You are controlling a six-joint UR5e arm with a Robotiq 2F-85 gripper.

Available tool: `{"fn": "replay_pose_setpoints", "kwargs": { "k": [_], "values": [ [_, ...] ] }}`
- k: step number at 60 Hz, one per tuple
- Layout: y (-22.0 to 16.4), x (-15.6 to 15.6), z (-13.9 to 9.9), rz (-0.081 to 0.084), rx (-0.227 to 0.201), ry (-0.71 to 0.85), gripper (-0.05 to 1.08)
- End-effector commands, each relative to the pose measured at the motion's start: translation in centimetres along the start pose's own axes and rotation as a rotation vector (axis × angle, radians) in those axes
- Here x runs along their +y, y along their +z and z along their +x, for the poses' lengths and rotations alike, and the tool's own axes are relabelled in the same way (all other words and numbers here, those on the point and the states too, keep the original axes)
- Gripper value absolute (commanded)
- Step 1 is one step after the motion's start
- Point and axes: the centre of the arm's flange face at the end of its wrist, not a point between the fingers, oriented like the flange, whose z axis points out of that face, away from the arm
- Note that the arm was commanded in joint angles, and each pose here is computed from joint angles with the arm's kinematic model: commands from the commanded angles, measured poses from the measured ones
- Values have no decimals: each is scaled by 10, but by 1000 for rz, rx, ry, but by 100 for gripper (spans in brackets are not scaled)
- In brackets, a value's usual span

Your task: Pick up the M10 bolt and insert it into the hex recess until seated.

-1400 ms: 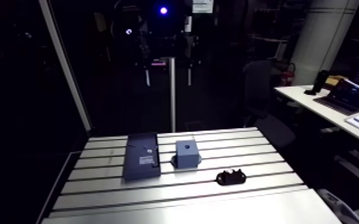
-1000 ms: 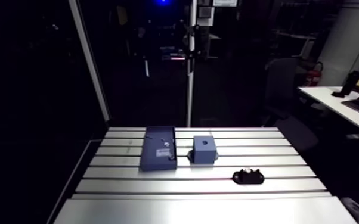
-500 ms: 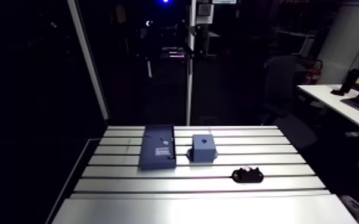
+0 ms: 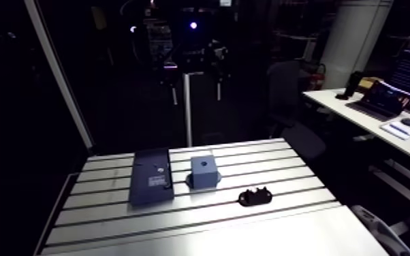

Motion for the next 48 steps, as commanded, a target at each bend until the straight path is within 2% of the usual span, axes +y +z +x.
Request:
{"fn": "replay_pose_setpoints", "kwargs": {
  "k": [1,14,23,39,48],
  "values": [
    [41,36,-5,-5,22,22,1],
    [72,67,-11,-2,62,-10,1],
    [80,70,-12,22,77,-19,1],
    [97,104,-18,34,47,17,1],
    [103,109,-17,37,36,15,1]
  ]
}}
